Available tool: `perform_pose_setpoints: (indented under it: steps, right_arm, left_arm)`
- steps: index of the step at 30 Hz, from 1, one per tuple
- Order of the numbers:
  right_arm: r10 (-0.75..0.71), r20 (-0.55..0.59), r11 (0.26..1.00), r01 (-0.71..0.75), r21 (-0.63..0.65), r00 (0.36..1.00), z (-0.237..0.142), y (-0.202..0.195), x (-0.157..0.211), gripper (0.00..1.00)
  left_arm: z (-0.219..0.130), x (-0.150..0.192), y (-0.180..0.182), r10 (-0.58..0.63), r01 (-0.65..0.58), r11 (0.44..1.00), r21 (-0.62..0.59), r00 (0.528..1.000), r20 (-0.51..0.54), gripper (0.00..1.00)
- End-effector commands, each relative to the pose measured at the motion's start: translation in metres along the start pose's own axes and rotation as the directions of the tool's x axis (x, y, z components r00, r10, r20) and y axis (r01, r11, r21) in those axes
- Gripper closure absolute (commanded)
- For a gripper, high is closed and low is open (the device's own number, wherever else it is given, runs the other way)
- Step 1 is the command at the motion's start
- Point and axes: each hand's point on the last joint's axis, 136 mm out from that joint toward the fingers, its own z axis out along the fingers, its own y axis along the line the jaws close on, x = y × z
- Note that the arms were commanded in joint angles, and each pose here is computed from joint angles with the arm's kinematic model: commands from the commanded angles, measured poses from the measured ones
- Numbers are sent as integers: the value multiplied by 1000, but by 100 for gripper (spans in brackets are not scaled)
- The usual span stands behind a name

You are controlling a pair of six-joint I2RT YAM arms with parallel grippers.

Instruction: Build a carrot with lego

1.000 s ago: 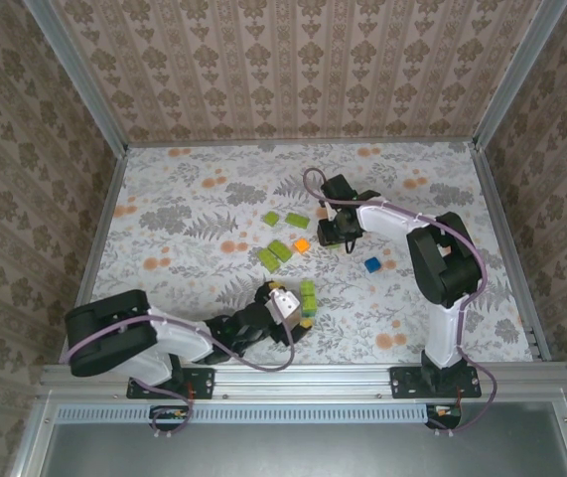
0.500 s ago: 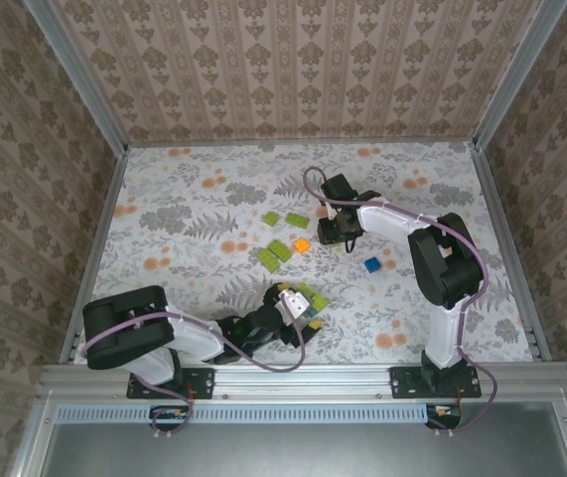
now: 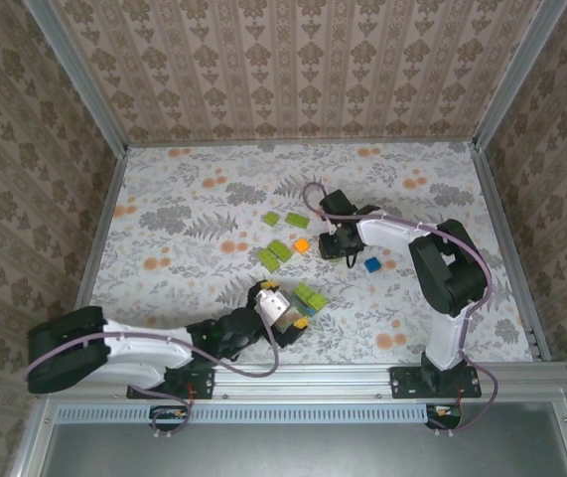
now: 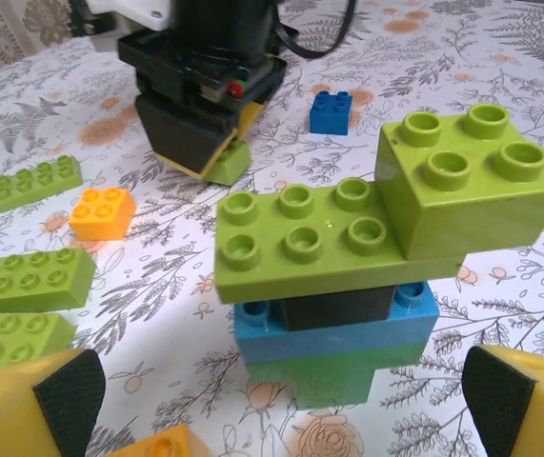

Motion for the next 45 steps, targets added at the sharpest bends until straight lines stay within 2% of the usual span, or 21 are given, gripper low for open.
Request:
perform_pose_setpoints:
  steps: [1,6,10,18,22,31,45]
  right_arm:
    - [25,63,999,-26,25,998,-18,-1,0,63]
    - [17,80,997,-23,77,997,-41,-2,21,64]
    - [-5,84,997,-1,74,996,-61,9,42,64]
    - [-32,50,993,26,119,998,-76,14,82,64]
    - [-19,41,992,13,129,999,-77,8,97,64]
    - [-48,39,995,44,88,998,-74,26,106,65]
    - [-86,19,992,83,96,996,-78,40,125,65]
  left_arm:
    - [-13,25,11,56,-59,998,-30,995,-81,0]
    - [-32,38,33,70,-82,991,-110,991,-111,0]
    - [-38,34,36,42,-49,994,-100,997,-71,0]
    - [-18,50,45,25,-46,991,-123,986,-166,0]
    - [-16,50,49,2,-21,993,-113,986,-166,0]
    - [-16,50,52,-22,5,995,-104,986,-166,0]
    - [-14,52,52,-25,7,995,-104,984,-179,0]
